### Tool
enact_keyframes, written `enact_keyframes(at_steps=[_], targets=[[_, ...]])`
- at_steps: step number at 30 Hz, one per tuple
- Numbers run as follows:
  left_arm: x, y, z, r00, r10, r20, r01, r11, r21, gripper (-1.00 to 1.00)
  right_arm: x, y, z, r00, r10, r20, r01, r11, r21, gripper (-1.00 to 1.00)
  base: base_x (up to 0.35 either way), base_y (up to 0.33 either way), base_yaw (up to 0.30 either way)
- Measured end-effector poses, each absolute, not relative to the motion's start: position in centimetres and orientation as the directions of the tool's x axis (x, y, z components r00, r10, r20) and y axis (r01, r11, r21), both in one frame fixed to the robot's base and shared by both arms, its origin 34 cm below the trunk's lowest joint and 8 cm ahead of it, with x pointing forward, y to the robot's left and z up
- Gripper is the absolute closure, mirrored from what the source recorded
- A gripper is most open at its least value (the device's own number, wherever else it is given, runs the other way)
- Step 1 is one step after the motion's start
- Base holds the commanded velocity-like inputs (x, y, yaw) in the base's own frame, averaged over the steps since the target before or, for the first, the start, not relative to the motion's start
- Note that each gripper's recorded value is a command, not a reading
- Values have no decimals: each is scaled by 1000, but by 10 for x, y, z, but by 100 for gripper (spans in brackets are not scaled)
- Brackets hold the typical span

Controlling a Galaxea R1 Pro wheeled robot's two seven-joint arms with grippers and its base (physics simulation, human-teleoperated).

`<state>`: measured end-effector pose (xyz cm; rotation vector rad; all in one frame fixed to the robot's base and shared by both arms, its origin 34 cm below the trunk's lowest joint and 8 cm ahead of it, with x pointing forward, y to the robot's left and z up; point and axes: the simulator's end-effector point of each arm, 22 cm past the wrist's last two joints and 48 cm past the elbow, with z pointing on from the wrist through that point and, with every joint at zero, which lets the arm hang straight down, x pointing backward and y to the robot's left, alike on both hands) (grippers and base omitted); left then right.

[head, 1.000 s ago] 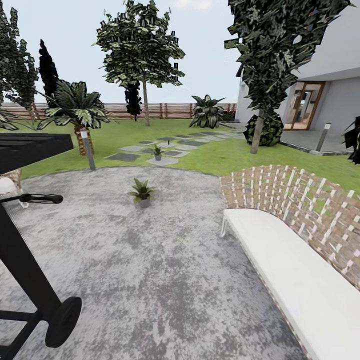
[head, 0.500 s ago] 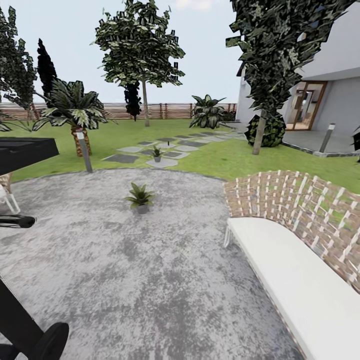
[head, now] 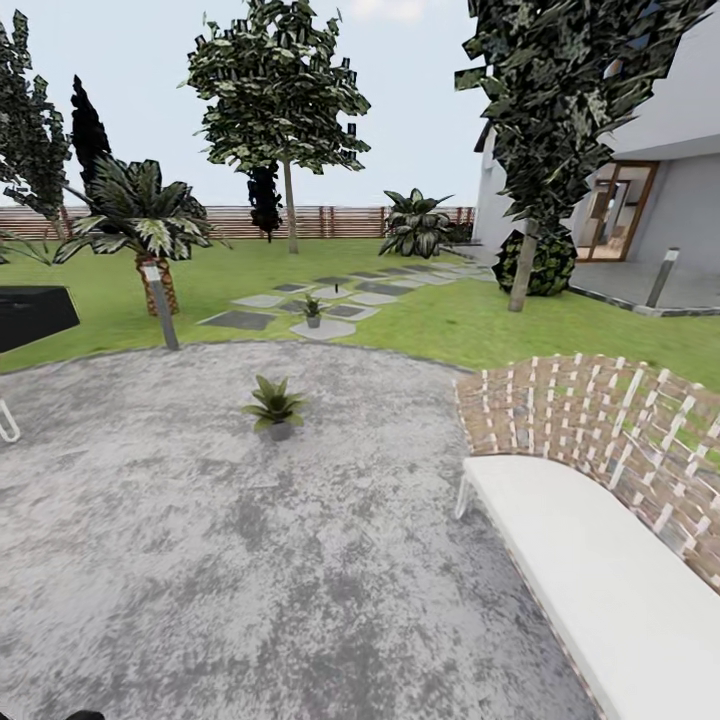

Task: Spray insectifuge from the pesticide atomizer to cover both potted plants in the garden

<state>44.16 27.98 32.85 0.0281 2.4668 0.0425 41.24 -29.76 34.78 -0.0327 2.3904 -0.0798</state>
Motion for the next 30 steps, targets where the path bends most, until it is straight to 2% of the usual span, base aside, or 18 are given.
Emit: enact_keyframes(at_steps=[30], targets=[[442, 280, 329, -781, 30, -624, 8, 999, 38, -100, 412, -298, 347, -733, -47, -679, -2, 998, -68, -100, 339, 0, 0]])
